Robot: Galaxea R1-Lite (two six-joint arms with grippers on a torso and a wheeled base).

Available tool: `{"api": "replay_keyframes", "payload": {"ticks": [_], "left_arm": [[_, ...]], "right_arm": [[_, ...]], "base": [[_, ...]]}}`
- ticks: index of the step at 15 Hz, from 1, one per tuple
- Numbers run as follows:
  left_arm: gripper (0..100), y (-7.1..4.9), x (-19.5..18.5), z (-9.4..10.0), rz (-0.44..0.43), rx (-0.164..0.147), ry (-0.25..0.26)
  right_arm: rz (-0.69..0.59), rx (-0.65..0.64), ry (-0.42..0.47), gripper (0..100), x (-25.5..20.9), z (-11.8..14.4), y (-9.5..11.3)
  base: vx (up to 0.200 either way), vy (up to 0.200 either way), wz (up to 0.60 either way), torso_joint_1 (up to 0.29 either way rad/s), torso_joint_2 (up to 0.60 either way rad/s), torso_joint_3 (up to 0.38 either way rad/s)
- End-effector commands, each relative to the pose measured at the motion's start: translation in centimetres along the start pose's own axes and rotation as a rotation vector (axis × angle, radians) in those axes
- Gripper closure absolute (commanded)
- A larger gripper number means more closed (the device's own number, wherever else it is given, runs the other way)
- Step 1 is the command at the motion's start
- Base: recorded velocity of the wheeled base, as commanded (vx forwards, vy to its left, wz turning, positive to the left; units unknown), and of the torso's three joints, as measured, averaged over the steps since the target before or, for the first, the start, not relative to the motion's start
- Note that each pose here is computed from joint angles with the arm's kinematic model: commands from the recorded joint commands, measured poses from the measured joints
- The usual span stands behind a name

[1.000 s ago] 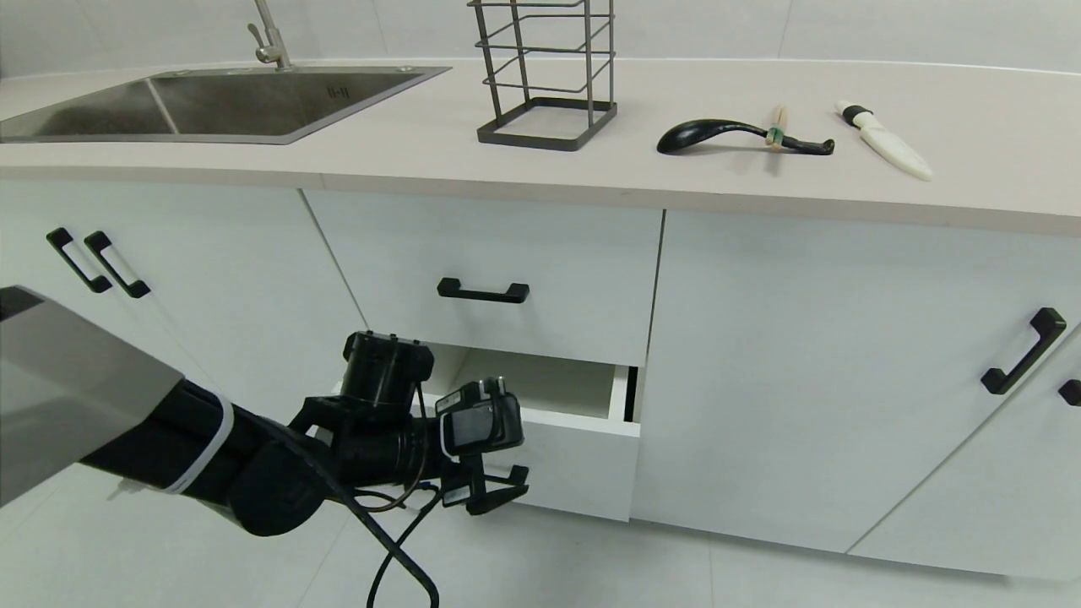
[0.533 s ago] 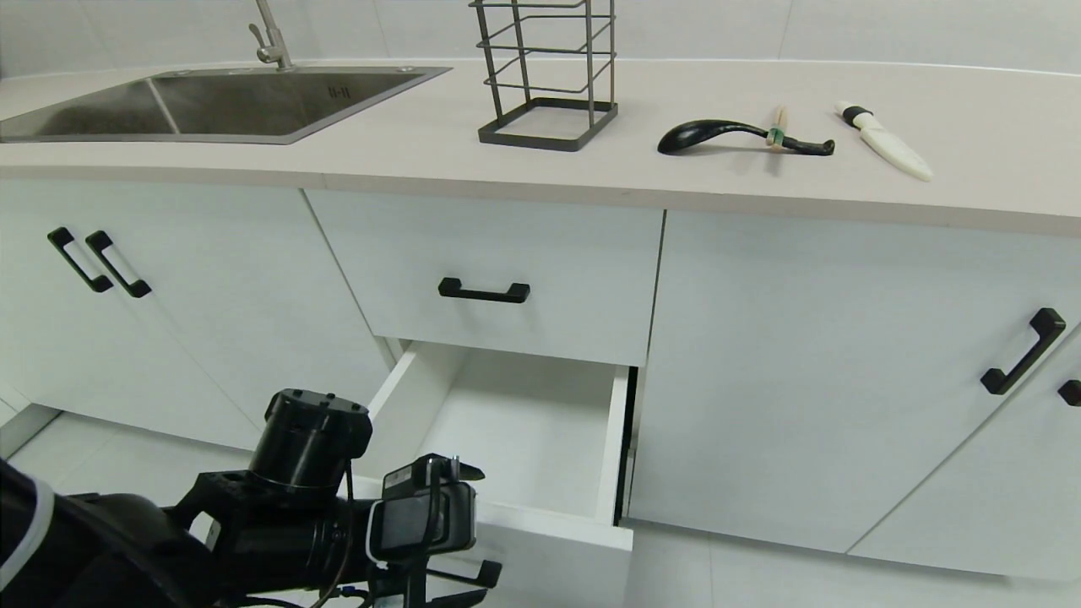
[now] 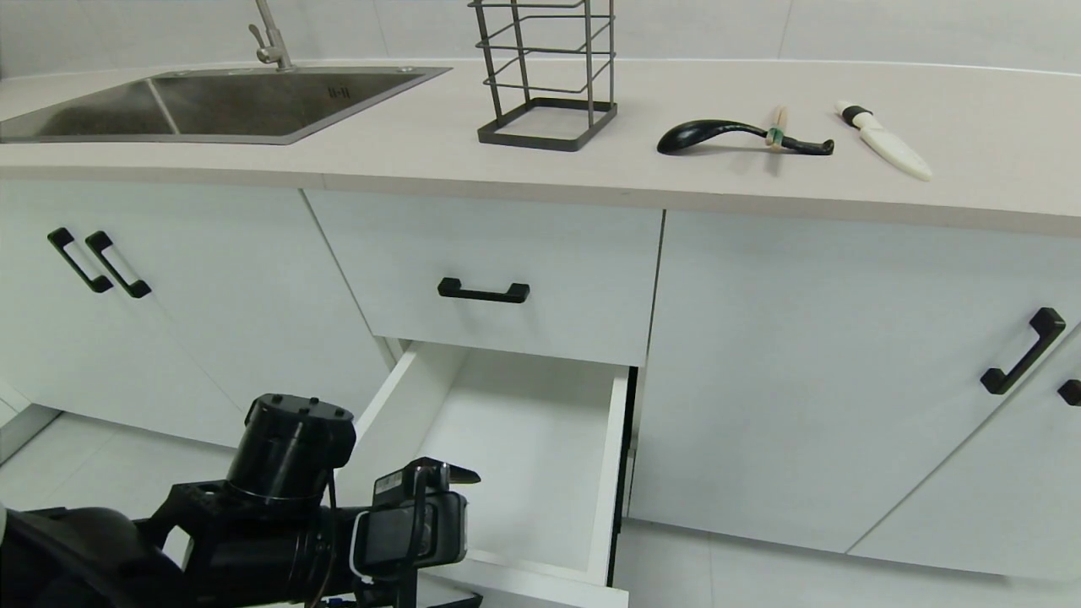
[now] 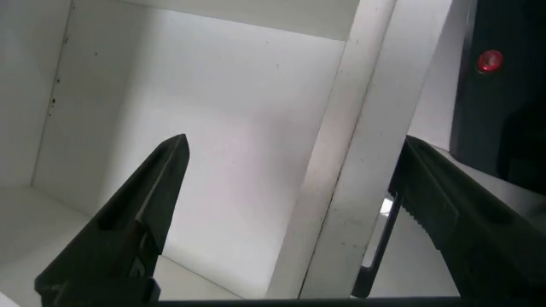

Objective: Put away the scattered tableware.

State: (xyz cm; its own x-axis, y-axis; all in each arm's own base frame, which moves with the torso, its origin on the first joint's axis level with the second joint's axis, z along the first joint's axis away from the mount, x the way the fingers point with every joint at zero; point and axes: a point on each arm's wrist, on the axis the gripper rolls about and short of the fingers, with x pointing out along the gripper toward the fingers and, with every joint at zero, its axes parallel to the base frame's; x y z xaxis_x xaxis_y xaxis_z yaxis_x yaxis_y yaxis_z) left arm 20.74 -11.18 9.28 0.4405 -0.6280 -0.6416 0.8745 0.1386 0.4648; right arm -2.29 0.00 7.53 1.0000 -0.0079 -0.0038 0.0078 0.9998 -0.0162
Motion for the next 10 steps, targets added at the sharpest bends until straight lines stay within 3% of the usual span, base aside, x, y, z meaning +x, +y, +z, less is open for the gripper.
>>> {"api": "replay_keyframes", "payload": {"ticks": [1, 3, 5, 6, 7, 8, 10], "left_arm": [[0, -0.6, -0.5, 0.0, -0.005, 0.002, -0.001], [0, -1.0, -1.3, 0.6, 0.009, 0.021, -0.027], [0, -1.1, -2.8, 2.0, 0.051, 0.055, -0.09], [0, -0.8, -4.4, 4.1, 0.103, 0.058, -0.177], [0, -0.6, -5.6, 5.6, 0.139, 0.03, -0.238], [0, -0.1, -7.2, 6.7, 0.19, -0.023, -0.297], [0, 1.0, -10.6, 8.2, 0.325, -0.173, -0.385]], "right_arm": [[0.0, -0.001, 0.002, 100, 0.0, 0.0, 0.0], [0.0, -0.001, 0.001, 100, 0.0, 0.0, 0.0], [0.0, -0.001, 0.001, 100, 0.0, 0.0, 0.0], [0.0, -0.001, 0.001, 100, 0.0, 0.0, 0.0], [0.0, -0.001, 0.002, 100, 0.0, 0.0, 0.0], [0.0, -0.001, 0.001, 100, 0.0, 0.0, 0.0], [0.0, -0.001, -0.001, 100, 0.0, 0.0, 0.0]], "base": [[0.0, 0.0, 0.0, 0.0, 0.0, 0.0], [0.0, 0.0, 0.0, 0.0, 0.0, 0.0], [0.0, 0.0, 0.0, 0.0, 0.0, 0.0], [0.0, 0.0, 0.0, 0.0, 0.0, 0.0], [0.0, 0.0, 0.0, 0.0, 0.0, 0.0], [0.0, 0.0, 0.0, 0.0, 0.0, 0.0], [0.0, 0.0, 0.0, 0.0, 0.0, 0.0]]}}
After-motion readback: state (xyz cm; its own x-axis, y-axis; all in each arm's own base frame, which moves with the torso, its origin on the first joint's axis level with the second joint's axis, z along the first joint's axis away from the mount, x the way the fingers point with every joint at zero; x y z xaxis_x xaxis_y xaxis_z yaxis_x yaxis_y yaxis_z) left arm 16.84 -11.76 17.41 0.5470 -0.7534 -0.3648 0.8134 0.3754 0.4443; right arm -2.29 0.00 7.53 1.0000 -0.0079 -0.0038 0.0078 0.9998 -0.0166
